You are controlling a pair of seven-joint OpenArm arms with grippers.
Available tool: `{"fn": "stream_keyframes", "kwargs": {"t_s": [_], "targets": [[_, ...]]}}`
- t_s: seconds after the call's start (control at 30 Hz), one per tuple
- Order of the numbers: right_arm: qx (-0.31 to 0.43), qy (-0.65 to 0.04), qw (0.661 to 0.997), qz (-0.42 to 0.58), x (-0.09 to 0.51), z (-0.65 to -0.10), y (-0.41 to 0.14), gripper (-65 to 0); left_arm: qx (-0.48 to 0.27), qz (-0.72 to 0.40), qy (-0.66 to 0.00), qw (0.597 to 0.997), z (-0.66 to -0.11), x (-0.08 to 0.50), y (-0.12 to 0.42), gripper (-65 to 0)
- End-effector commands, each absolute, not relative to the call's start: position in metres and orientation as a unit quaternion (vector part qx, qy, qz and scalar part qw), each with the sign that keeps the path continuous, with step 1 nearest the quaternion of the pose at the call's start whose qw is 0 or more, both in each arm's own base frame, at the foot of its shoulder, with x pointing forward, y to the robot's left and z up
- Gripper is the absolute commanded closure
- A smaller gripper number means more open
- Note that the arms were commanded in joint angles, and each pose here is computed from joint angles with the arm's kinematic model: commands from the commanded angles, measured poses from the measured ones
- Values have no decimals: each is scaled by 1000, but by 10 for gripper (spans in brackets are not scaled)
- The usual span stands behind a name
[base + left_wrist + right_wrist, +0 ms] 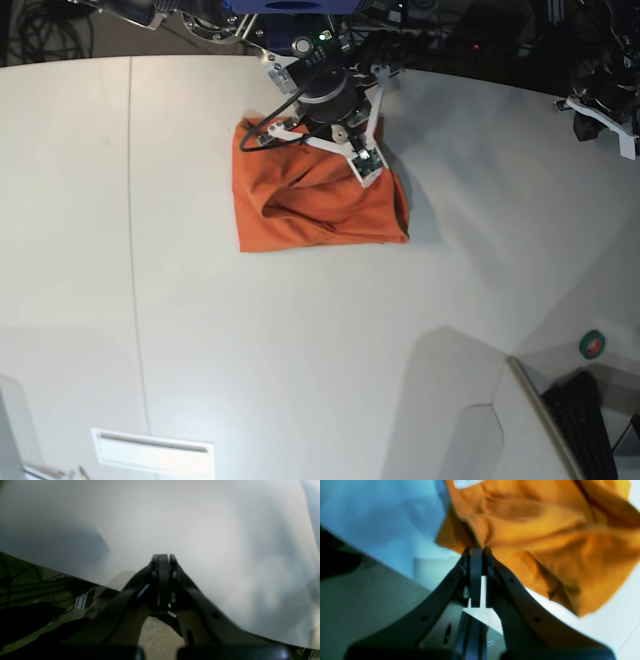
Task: Layout the t-shirt on the table in an organized manner, then fold the t-shirt properly
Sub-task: 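Pat and smooth the folded shirt with the right gripper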
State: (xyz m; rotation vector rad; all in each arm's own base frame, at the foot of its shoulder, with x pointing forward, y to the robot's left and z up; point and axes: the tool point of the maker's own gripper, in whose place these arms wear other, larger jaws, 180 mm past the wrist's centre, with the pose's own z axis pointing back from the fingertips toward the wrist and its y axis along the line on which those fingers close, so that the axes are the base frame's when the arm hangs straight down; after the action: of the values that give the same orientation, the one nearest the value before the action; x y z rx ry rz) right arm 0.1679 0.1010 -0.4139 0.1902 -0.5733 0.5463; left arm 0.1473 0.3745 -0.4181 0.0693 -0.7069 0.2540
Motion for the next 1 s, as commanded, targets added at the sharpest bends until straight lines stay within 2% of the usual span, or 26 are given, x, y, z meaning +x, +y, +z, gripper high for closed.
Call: {"fn": "stream_keyframes", "kwargs": {"t_s": [0.0,0.23,0.43,0.7,0.77,0.8,0.97], "targets": [[110,-301,906,278,173,-400,115,0,46,111,-364,923,-403,157,384,0],[134,-318,879,328,173,-386,141,0,51,109,-379,917,-394,171,391,0],[154,-332,844,391,166,-378,158,0,47,93,-387,916,-390,185,387,0],[171,-347,833,395,168,-372,166,0,40,88,-391,915,-391,194,381,0],[195,-342,833,388,165,-369,171,-90,40,88,-393,915,-390,195,381,0],[213,-337,833,384,163,-367,176,-113,41,89,-397,913,-388,198,382,0],[247,-350,804,412,152,-347,192,-114,44,98,-388,915,-392,195,393,0]]}}
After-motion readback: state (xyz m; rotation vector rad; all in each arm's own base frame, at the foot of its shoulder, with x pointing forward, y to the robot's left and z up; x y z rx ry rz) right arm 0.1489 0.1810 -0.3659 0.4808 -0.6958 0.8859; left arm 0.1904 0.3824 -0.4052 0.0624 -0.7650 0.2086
